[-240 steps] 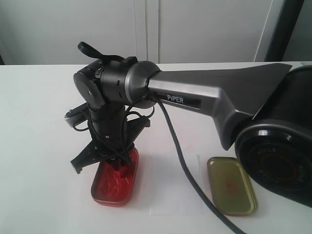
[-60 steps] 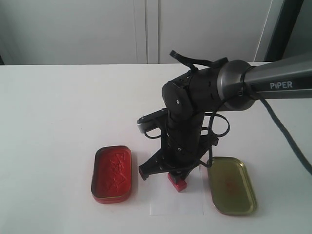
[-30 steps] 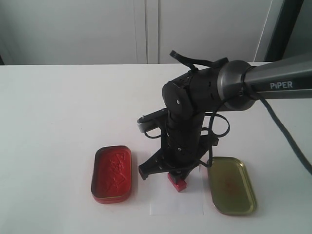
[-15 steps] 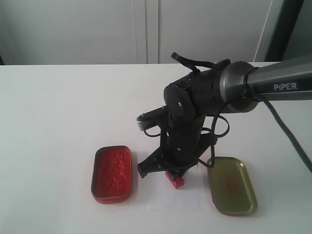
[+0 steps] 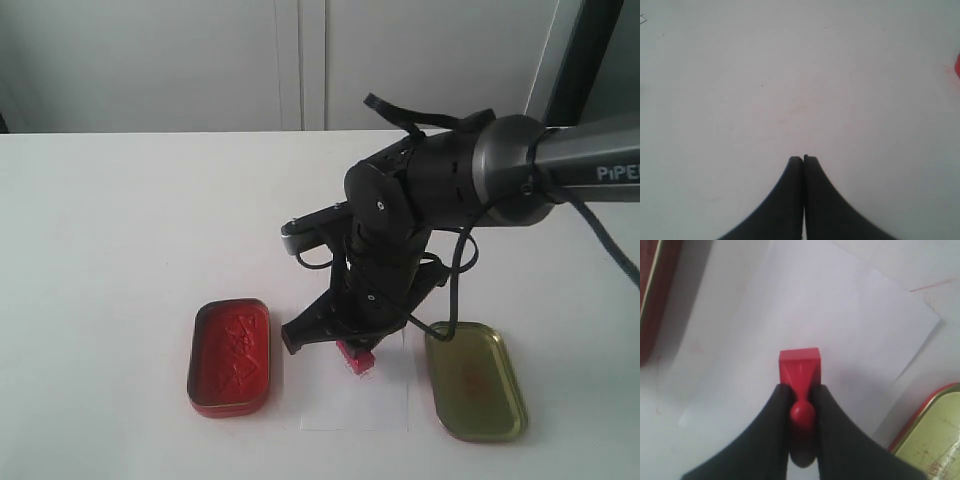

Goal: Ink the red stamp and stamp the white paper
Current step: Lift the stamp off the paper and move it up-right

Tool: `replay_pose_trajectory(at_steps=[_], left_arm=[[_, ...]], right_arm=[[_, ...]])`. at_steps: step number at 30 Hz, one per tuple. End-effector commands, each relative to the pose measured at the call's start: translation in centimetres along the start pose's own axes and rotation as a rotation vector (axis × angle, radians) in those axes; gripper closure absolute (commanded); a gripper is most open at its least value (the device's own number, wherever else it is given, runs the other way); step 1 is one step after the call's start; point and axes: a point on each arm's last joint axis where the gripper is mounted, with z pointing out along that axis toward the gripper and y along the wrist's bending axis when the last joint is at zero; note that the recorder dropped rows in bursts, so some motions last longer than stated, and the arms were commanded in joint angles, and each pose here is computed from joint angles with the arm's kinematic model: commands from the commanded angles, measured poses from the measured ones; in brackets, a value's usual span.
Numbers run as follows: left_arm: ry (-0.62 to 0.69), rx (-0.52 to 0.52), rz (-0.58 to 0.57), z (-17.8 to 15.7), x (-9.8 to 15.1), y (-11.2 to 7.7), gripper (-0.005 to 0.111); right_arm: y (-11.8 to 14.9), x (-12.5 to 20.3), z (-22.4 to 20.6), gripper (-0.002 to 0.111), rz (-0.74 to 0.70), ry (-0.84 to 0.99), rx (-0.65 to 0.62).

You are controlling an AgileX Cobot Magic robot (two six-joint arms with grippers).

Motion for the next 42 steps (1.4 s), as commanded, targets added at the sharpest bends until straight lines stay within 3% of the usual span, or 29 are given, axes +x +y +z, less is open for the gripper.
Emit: replay_pose_trajectory(at_steps=[1, 24, 33, 42], left_arm=[[0.015, 0.005, -0.001, 0.1, 0.4, -0.1, 0.107], [0.015, 0.005, -0.001, 0.1, 0.4, -0.1, 0.107], [0.015, 0.005, -0.001, 0.1, 0.4, -0.1, 0.107], [0.015, 0.005, -0.001, 0.1, 0.4, -0.1, 0.107]], right_arm=[[-0.3, 0.0, -1.6, 0.108, 0.003, -0.036, 0.002], [-0.4, -0.1, -2.9, 0.108, 0.002, -0.082, -0.003], [-2.4, -0.6, -2.9, 0.108, 0.100, -0.096, -0.101], [-6.2, -1.5, -3.3, 0.108, 0.243, -0.166, -0.248]])
